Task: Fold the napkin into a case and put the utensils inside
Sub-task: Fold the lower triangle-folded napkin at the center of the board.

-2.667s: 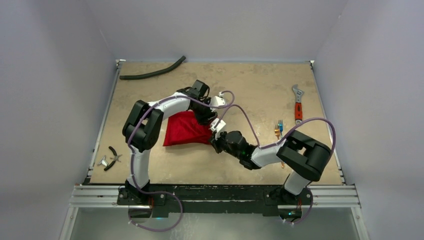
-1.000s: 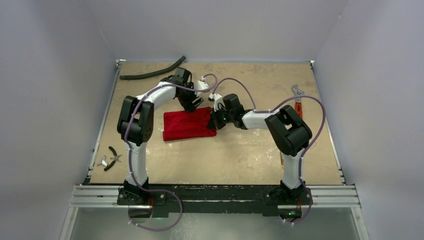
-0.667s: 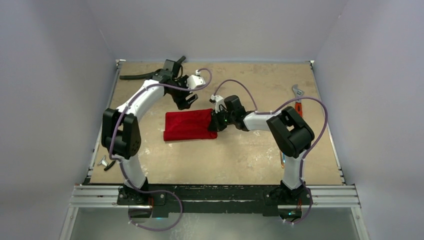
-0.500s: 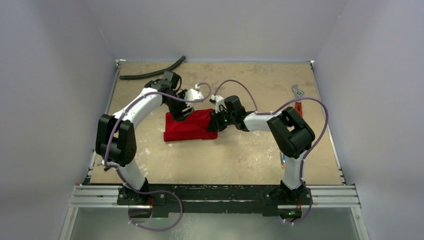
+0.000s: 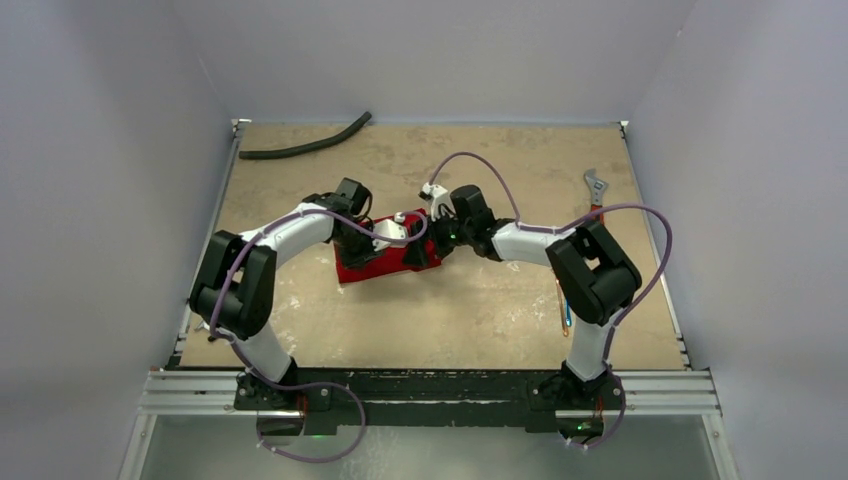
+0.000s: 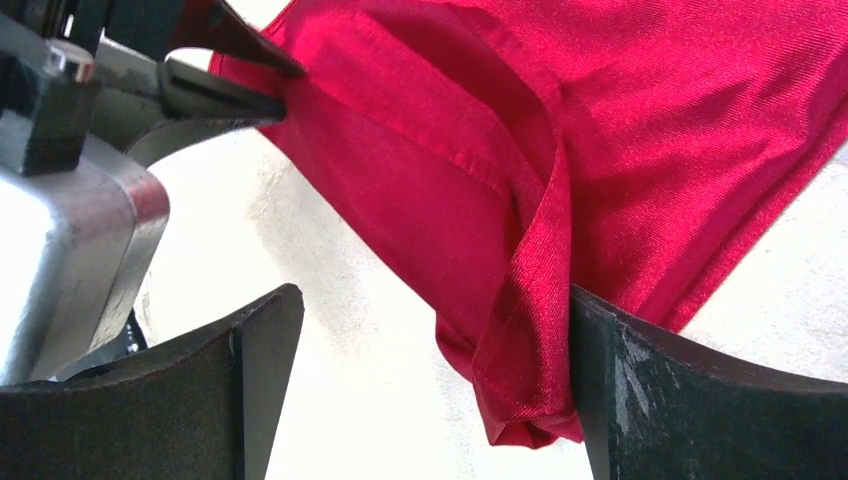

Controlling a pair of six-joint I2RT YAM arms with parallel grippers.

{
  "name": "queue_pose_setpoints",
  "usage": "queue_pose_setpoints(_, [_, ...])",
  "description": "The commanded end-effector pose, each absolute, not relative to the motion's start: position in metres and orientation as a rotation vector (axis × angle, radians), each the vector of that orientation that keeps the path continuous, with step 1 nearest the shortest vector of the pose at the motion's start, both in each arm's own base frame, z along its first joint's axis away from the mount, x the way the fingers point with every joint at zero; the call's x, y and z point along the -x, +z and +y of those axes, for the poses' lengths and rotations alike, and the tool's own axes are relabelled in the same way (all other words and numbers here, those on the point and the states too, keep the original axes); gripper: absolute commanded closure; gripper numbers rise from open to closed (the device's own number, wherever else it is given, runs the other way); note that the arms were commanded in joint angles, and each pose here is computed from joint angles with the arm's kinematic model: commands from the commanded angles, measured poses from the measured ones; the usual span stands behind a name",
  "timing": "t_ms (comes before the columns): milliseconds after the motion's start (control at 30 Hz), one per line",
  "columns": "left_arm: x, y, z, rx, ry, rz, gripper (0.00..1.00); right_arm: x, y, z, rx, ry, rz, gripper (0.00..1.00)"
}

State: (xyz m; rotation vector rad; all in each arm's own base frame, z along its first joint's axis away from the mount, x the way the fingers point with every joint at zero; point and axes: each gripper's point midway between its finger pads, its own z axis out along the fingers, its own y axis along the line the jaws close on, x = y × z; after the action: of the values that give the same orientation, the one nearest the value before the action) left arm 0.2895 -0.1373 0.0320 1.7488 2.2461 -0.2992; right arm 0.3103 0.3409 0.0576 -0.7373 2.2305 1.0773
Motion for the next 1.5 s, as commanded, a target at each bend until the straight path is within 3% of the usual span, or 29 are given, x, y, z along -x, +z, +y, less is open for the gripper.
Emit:
queue_pose_setpoints(0, [-0.318, 0.045, -0.142, -1.685, -0.198, 2.159, 0.81, -0.312, 0.078, 0.338, 0.724, 1.06, 2.234, 0.01])
queue_pose_setpoints(267, [-0.32, 0.048, -0.143, -1.653, -0.191, 2.158, 0.9, -0.323, 0.107, 0.324, 0.66, 0.978, 2.231, 0.01])
queue_pose_setpoints(467, [-0.321, 0.051, -0.143, -1.648, -0.188, 2.155, 0.9, -0.371, 0.147, 0.298, 0.557, 0.847, 2.162, 0.01])
queue_pose_setpoints(800, [-0.339, 0.064, -0.139, -1.549, -0.133, 2.147, 0.78, -0.442, 0.122, 0.328, 0.61, 0.823, 2.175, 0.02])
queue_pose_setpoints(900, [-0.335, 0.053, -0.136, -1.552, -0.13, 2.166, 0.76, -0.447, 0.12, 0.336, 0.653, 0.825, 2.155, 0.17])
queue_pose_setpoints(967, [-0.333, 0.045, -0.134, -1.55, -0.123, 2.181, 0.76, -0.45, 0.118, 0.338, 0.676, 0.811, 2.157, 0.49])
queue_pose_setpoints(1033, [-0.334, 0.039, -0.133, -1.55, -0.111, 2.187, 0.76, -0.454, 0.118, 0.337, 0.667, 0.78, 2.158, 1.0])
queue_pose_setpoints(1100, [-0.337, 0.036, -0.131, -1.54, -0.092, 2.19, 0.76, -0.456, 0.119, 0.337, 0.663, 0.768, 2.154, 0.97])
queue_pose_setpoints(1133, [-0.339, 0.035, -0.131, -1.538, -0.086, 2.188, 0.75, -0.457, 0.12, 0.337, 0.663, 0.766, 2.153, 0.66])
queue_pose_setpoints(1167, [-0.34, 0.034, -0.13, -1.537, -0.075, 2.189, 0.75, -0.456, 0.122, 0.339, 0.669, 0.783, 2.149, 0.66])
queue_pose_setpoints(1333, [-0.343, 0.032, -0.124, -1.507, -0.015, 2.19, 0.73, -0.462, 0.124, 0.353, 0.717, 0.779, 2.112, 0.98])
queue_pose_setpoints(1467, [-0.342, 0.026, -0.117, -1.497, 0.028, 2.211, 0.73, -0.45, 0.089, 0.368, 0.773, 0.753, 2.172, 1.0])
